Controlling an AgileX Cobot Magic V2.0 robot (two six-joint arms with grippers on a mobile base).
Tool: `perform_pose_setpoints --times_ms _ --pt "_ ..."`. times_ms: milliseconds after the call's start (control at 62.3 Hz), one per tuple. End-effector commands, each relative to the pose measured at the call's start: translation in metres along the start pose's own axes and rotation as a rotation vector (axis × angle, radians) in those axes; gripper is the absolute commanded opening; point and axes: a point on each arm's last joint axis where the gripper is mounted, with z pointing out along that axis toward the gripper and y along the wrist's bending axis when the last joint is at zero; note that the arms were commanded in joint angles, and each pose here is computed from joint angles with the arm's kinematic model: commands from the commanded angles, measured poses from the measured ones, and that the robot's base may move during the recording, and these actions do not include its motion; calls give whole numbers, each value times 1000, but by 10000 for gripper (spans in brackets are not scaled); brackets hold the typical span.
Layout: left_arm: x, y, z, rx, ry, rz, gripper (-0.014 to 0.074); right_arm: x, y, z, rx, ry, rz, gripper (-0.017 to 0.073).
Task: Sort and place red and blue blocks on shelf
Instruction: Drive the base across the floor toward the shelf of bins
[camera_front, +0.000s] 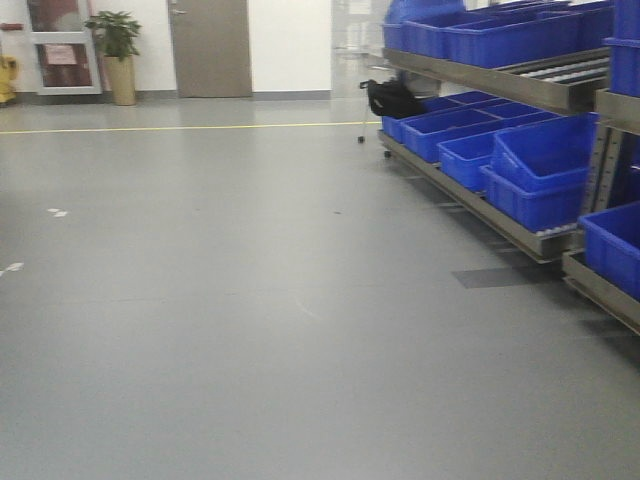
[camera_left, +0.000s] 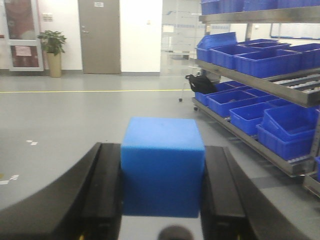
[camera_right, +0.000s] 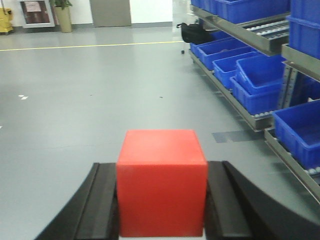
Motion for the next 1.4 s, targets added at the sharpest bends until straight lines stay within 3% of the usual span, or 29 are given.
perform_pose_setpoints --times_ms 0,1381 --pt "-17 -1 -1 3 -107 -10 125 -20 1 -3 -1 -127 0 403" --pt "-17 -1 -1 3 -107 -10 125 -20 1 -3 -1 -127 0 403"
